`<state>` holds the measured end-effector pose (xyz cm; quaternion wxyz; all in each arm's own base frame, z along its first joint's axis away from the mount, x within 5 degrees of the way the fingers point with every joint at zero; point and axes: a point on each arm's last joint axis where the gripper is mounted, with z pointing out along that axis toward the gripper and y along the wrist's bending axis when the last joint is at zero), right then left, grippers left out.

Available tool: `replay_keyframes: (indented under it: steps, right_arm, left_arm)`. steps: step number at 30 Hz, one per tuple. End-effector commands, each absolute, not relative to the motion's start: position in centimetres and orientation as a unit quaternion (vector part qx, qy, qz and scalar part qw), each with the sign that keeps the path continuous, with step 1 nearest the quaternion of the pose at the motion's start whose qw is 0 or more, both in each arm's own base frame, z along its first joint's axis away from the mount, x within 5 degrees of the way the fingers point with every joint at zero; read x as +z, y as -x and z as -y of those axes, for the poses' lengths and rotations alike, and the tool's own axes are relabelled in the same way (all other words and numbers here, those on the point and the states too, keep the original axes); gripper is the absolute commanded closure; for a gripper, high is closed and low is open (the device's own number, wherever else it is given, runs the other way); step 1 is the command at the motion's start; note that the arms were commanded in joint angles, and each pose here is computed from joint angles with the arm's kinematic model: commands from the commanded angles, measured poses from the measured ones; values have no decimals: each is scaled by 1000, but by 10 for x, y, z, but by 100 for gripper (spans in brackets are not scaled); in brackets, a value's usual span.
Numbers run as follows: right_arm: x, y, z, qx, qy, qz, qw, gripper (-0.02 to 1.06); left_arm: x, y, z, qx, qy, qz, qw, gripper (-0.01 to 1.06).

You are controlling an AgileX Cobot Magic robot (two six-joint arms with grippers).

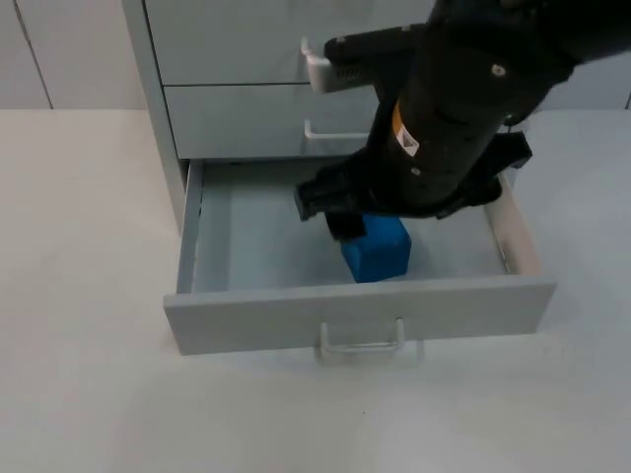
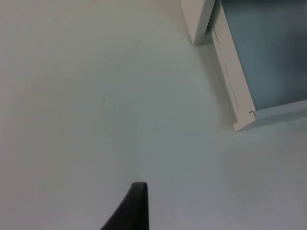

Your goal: Open the drawer with the left hand, place the block into the drawer with the right hand, then close the drawer with the left hand.

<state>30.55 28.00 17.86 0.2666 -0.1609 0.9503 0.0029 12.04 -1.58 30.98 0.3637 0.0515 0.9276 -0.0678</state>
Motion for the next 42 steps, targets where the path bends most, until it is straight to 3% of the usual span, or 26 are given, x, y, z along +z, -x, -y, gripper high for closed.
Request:
replay_keyframes:
  steps: [1, 9, 22, 30, 35, 42]
  right_arm:
    - [189, -298, -279, 8, 176, -953, 246, 29]
    - [203, -284, -272, 25, 205, -952, 225, 29]
    - [223, -228, -213, 31, 224, -945, 235, 29]
    - [230, -227, -166, 24, 181, -953, 243, 29]
    - [240, -234, -103, 37, 113, -960, 253, 29]
    - [250, -235, -48, 35, 47, -965, 255, 29]
  left_arm:
    - [310, -119, 15, -64, -49, -927, 367, 0]
    - [310, -119, 15, -65, -48, -927, 367, 0]
    - [310, -119, 15, -69, -48, -928, 364, 0]
    - [310, -119, 15, -68, -48, -928, 364, 0]
    - [310, -119, 15, -68, -48, -927, 365, 0]
    - [310, -119, 15, -68, -48, -927, 365, 0]
